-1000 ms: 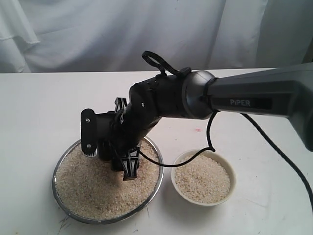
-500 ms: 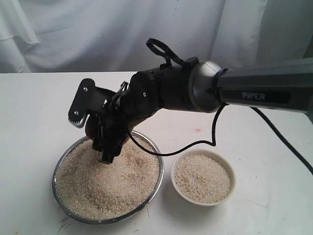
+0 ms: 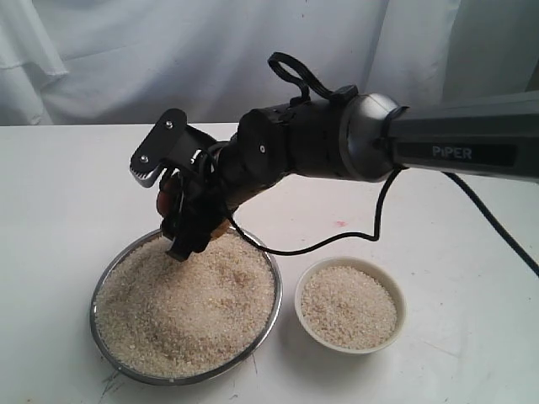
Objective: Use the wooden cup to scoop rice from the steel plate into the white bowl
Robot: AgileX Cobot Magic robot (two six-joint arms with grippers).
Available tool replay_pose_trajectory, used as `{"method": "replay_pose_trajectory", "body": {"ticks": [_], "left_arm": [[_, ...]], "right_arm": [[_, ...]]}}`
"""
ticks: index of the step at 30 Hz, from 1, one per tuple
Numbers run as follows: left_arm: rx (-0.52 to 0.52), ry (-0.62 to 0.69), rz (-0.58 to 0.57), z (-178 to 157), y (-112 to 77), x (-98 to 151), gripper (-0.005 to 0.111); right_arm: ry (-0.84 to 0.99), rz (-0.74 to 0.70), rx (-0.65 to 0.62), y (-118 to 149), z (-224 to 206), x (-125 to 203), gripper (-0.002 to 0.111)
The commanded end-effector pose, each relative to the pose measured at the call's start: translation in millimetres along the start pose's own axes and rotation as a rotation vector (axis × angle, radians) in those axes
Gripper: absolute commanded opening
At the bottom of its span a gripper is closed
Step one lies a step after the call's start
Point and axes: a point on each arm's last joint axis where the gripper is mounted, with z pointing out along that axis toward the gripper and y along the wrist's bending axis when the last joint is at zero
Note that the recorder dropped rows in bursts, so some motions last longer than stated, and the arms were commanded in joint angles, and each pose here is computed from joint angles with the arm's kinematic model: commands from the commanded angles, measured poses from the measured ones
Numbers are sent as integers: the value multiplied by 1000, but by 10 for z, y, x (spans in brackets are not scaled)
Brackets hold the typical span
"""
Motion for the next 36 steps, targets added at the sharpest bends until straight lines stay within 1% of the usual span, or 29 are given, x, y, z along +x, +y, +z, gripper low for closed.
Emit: {"method": "replay_pose_trajectory", "body": {"ticks": [1, 4, 6, 8, 9, 10, 11, 12, 14, 17, 21, 28, 32, 36], "left_arm": [[-1, -6, -3, 2, 1, 8, 0], [-1, -6, -3, 2, 1, 8, 0], [-1, -6, -3, 2, 1, 8, 0], [-1, -6, -3, 2, 1, 8, 0], [-1, -6, -3, 2, 1, 8, 0], [-1, -6, -3, 2, 1, 8, 0], [-1, -6, -3, 2, 1, 8, 0], [-1, -6, -3, 2, 1, 8, 0], [-1, -6, -3, 2, 1, 8, 0], [-1, -6, -3, 2, 1, 8, 0], [-1, -6, -3, 2, 1, 8, 0], [-1, -6, -3, 2, 1, 8, 0], [-1, -6, -3, 2, 1, 8, 0], [-1, -6, -3, 2, 1, 8, 0]], "right_arm": [[94, -28, -59, 35, 29, 108, 10], [164, -44, -114, 93, 100, 209, 10], [182, -76, -143, 120, 126, 242, 15], [173, -108, -156, 123, 125, 240, 34], [171, -121, -158, 124, 125, 239, 40], [169, -135, -157, 116, 124, 241, 53], [168, -140, -158, 116, 124, 241, 61], [168, -148, -154, 104, 124, 245, 73], [169, -170, -159, 106, 123, 248, 80], [178, -167, -176, 121, 119, 257, 82], [195, -204, -201, 138, 112, 276, 83], [189, -237, -186, 110, 27, 232, 83], [168, -193, -165, 77, -81, 166, 83], [176, -63, -159, 14, -88, 201, 83]]}}
